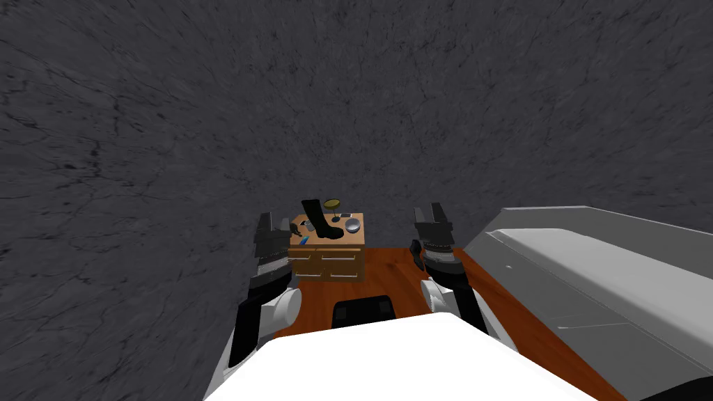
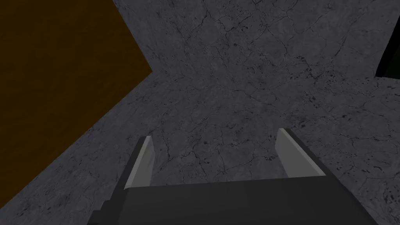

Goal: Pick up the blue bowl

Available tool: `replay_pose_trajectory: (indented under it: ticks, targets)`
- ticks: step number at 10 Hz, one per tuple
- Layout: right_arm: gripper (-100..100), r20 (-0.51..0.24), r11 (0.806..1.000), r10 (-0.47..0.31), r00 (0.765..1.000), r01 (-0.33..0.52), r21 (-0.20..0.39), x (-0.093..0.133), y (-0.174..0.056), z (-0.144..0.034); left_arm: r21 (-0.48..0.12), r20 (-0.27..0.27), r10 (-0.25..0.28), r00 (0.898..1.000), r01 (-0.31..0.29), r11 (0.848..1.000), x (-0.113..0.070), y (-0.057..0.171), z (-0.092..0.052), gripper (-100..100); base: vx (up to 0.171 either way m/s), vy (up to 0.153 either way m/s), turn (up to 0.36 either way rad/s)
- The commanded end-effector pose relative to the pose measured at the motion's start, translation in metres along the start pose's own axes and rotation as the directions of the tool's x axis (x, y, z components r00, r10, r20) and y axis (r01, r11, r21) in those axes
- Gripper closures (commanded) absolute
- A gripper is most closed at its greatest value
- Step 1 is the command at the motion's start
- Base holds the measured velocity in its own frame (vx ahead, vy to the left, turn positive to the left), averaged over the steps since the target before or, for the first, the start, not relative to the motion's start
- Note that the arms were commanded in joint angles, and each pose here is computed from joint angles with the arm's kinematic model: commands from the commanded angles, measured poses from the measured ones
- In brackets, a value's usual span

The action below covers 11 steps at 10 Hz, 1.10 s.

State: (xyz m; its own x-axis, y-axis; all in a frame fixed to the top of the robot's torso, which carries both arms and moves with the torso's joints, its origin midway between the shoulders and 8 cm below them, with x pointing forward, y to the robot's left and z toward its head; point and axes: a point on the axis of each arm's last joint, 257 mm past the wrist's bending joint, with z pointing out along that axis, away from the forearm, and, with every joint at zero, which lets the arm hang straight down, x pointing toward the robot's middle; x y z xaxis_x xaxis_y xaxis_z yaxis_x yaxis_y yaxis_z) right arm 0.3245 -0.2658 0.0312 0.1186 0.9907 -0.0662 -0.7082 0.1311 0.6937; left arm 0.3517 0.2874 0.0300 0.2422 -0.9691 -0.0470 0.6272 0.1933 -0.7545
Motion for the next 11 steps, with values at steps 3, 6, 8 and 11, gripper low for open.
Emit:
replay_pose_trajectory:
  ticks: [3,6,8,11]
  targets:
    - [0,0.000,1.000,0.000,1.000,0.000,0.000,0.000,0.000,0.000,-0.065,-0.085,0.003,0.996,-0.008,0.998,0.016,0.024,0.004,-100,0.002,0.016,-0.102]
    - [0,0.000,1.000,0.000,1.000,0.000,0.000,0.000,0.000,0.000,-0.143,-0.144,-0.011,0.990,-0.010,0.990,0.030,0.053,0.008,-100,-0.001,0.028,-0.142]
    - [0,0.000,1.000,0.000,1.000,0.000,0.000,0.000,0.000,0.000,-0.183,-0.161,-0.019,0.987,-0.011,0.983,0.035,0.067,0.009,-100,0.003,0.025,-0.081]
    - [0,0.000,1.000,0.000,1.000,0.000,0.000,0.000,0.000,0.000,-0.266,-0.189,-0.038,0.981,-0.014,0.964,0.044,0.095,0.010,-100,-0.001,0.027,-0.133]
